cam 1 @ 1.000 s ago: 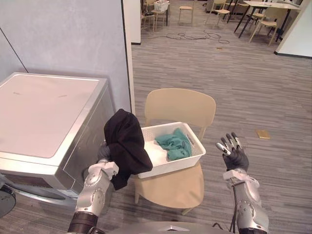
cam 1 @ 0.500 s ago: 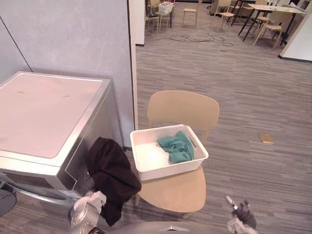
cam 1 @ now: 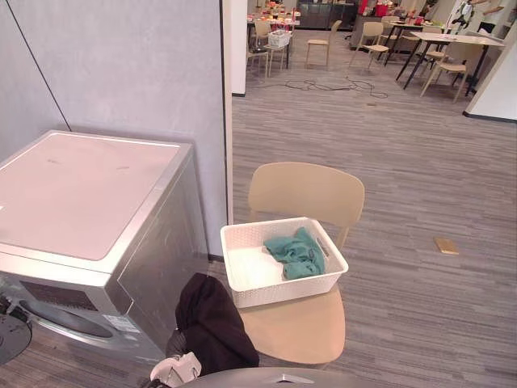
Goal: Pick up the laundry basket with both hands and put the clothes into the washing machine.
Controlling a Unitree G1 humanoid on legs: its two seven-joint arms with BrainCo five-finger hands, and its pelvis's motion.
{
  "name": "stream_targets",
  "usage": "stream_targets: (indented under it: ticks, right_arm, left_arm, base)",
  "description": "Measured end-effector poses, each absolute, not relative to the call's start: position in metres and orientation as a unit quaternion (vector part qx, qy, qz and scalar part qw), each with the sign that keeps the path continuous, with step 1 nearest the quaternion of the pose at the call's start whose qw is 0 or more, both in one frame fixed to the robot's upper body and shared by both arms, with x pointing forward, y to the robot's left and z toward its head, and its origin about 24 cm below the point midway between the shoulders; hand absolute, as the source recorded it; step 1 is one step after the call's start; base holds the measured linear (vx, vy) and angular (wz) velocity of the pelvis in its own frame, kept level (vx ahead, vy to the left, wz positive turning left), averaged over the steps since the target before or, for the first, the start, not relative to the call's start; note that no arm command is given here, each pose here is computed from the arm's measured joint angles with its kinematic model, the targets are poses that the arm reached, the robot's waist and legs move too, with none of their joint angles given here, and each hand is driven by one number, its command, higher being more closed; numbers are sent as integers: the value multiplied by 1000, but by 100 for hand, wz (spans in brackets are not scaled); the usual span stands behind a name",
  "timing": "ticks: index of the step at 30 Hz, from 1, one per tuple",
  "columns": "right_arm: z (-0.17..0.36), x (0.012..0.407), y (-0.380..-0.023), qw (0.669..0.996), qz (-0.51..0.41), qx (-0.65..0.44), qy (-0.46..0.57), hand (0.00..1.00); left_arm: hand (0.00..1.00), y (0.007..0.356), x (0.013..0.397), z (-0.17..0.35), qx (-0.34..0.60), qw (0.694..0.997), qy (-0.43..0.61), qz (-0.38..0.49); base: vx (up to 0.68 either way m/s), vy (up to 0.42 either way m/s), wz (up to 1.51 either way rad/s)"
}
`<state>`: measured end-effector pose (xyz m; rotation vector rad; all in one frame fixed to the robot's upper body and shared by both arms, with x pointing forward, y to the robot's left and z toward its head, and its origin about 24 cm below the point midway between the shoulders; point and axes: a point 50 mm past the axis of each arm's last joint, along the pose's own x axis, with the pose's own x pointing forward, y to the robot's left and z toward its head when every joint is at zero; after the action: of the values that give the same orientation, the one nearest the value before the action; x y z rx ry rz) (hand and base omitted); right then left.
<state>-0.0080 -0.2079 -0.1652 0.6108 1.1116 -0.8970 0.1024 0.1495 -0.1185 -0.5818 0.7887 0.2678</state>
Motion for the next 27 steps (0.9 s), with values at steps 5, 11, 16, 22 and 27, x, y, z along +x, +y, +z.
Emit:
stream_targets:
  ticks: [5, 11, 16, 22, 27]
  right_arm:
    - [-164, 26, -211, 757, -346, 243, 498, 0]
    - [-156, 68, -226, 808, -301, 195, 468, 0]
    - [-148, 97, -226, 843, -260, 148, 447, 0]
    - [-157, 84, -219, 806, -310, 194, 465, 0]
    - [-162, 68, -222, 785, -327, 190, 490, 0]
  left_arm:
    - [100, 156, 117, -104, -283, 889, 334, 133]
    - [100, 163, 147, -76, -274, 920, 250, 126]
    - [100, 155, 154, -70, -254, 931, 242, 102]
    - [100, 148, 170, -61, -258, 937, 217, 86]
    - [100, 156, 166, -63, -247, 938, 222, 96]
  base:
    - [-54, -9, 10]
    - [-69, -33, 94]
    - [36, 95, 84]
    - [3, 290, 78]
    - [-14, 223, 63]
